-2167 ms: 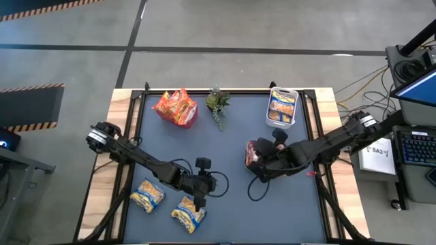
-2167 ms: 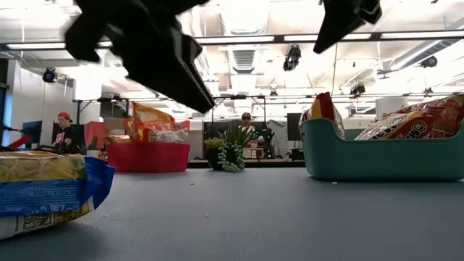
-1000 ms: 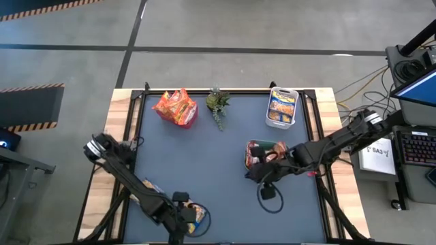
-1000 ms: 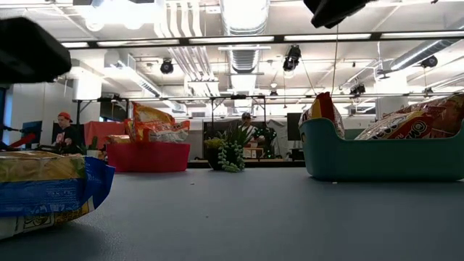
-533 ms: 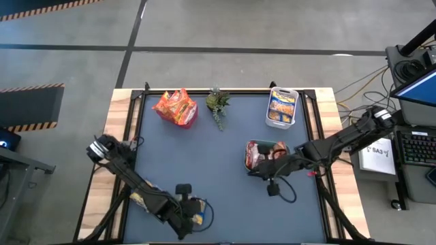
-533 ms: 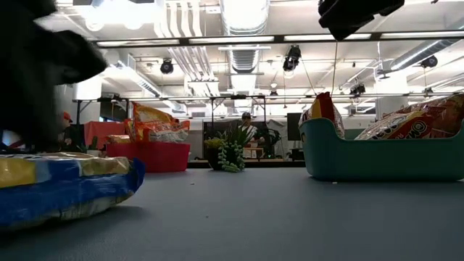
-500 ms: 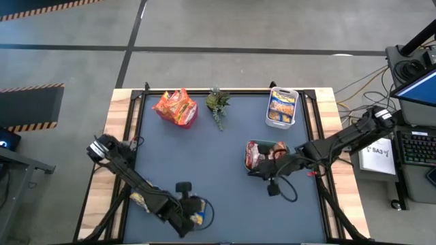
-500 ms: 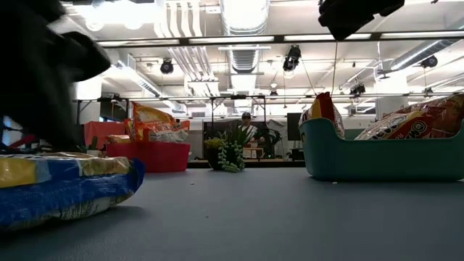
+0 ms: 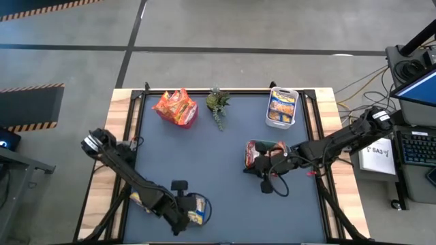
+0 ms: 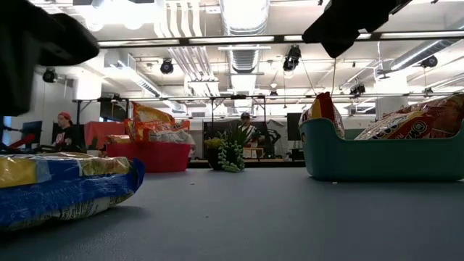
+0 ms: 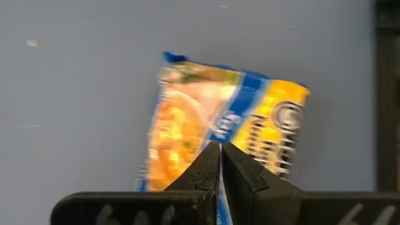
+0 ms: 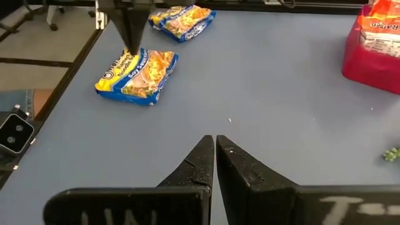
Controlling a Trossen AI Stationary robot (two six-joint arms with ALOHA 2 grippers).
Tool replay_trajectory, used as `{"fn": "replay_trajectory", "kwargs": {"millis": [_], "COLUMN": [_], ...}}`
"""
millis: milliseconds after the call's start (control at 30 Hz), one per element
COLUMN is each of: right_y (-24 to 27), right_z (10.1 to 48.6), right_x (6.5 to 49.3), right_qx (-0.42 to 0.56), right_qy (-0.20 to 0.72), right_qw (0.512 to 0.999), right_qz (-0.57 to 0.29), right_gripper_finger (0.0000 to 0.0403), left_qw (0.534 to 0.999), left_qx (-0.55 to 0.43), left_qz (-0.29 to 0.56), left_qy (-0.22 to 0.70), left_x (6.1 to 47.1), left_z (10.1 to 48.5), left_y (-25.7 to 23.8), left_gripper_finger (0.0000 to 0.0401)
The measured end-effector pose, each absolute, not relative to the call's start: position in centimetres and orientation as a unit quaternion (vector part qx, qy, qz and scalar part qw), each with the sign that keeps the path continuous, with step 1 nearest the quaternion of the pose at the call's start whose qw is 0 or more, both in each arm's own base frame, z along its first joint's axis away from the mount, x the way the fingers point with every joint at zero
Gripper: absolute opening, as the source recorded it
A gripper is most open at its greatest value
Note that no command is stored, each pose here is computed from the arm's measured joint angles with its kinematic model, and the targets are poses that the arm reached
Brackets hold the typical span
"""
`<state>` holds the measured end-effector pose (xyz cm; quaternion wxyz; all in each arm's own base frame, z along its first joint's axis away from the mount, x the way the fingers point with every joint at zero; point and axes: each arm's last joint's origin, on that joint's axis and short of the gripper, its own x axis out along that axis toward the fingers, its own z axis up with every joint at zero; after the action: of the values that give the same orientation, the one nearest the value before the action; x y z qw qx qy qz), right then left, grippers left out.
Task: Sort Maruchan noodles
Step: Put the blue noodle pack into the white bin
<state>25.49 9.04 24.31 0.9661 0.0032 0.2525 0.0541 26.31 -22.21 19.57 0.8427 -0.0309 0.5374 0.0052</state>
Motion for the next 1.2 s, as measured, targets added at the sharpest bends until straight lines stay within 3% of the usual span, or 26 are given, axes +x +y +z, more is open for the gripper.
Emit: {"fn": "replay_trajectory", "kwargs": {"millis": [400, 633, 933, 1200], "right_y": [9.1, 9.0, 8.6, 7.3], "right_z": [24.3, 24.4, 24.4, 23.1], "right_x": [25.6, 25.7, 26.2, 29.1], "right_qx": [0.002, 0.016, 0.044, 0.079], "right_qy": [0.252, 0.240, 0.229, 0.232], "right_qw": [0.966, 0.970, 0.972, 0.969], "right_qz": [0.054, 0.031, -0.001, -0.042], "right_gripper_finger": [0.0009, 0.0009, 0.0009, 0.0009], "left_qw": [0.824, 0.837, 0.860, 0.854], "left_qx": [-0.040, 0.050, 0.089, 0.107], "left_qz": [0.007, 0.209, 0.111, 0.088], "left_qy": [0.566, 0.504, 0.491, 0.502], "left_x": [26.8, 27.4, 27.8, 27.6], "left_z": [16.9, 17.3, 20.1, 20.1], "left_y": [-23.1, -18.8, -18.6, -18.3], "left_gripper_finger": [0.0000, 0.0000, 0.0000, 0.0000]}}
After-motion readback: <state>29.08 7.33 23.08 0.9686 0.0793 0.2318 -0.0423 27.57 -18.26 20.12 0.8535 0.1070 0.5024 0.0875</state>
